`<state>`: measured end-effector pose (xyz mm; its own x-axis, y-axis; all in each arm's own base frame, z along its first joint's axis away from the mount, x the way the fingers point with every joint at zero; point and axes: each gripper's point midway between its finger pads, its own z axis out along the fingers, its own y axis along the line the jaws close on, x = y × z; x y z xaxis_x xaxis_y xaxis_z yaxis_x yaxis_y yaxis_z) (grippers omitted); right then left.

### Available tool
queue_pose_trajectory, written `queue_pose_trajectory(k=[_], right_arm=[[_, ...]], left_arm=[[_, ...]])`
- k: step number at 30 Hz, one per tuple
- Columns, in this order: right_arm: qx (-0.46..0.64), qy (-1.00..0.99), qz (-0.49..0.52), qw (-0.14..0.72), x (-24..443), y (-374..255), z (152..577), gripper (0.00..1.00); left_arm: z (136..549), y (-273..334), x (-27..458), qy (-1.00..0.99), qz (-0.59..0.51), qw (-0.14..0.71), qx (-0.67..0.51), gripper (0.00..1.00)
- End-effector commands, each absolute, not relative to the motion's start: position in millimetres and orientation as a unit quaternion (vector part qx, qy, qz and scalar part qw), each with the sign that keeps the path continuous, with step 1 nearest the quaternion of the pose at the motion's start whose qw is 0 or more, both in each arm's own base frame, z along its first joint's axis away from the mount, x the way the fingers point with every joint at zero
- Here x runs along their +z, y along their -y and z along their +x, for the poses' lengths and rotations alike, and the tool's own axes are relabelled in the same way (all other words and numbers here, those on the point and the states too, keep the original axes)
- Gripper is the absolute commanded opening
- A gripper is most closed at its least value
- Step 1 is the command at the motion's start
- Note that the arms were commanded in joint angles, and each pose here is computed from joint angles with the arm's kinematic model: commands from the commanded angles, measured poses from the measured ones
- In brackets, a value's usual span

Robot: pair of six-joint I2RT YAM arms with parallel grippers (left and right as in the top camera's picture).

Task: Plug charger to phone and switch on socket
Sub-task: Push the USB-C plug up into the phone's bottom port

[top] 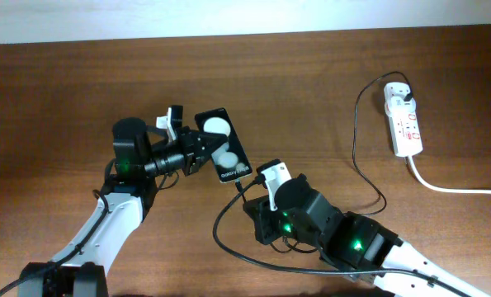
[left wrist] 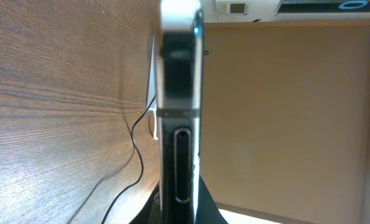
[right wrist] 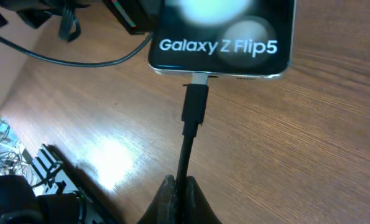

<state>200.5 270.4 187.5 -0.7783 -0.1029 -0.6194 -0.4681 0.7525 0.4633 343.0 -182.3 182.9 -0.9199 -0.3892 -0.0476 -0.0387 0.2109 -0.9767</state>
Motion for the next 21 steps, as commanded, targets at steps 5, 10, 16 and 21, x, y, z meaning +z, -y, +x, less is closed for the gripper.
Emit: queue_pose_trajectory(k=[5,10,16,21], right_arm=[[0.289,-0.884,-0.16,0.332,197.6,-266.4,214.5,0.04],[0.278,-0.895,-0.166,0.307,187.0,-261.5,206.7,0.04],[0.277,-0.894,-0.164,0.311,187.8,-261.3,208.3,0.04],[0.273,-0.897,-0.164,0.306,185.0,-259.4,206.6,0.04]], left_arm=[[324.5,193.2,197.4,-0.755,-0.09,0.106,-0.641,0.0],[328.1,191.8,196.4,-0.756,-0.096,0.115,-0.637,0.0],[328.0,191.8,196.5,-0.754,-0.108,0.105,-0.639,0.0],[330.4,190.9,195.5,-0.755,-0.113,0.11,-0.636,0.0]])
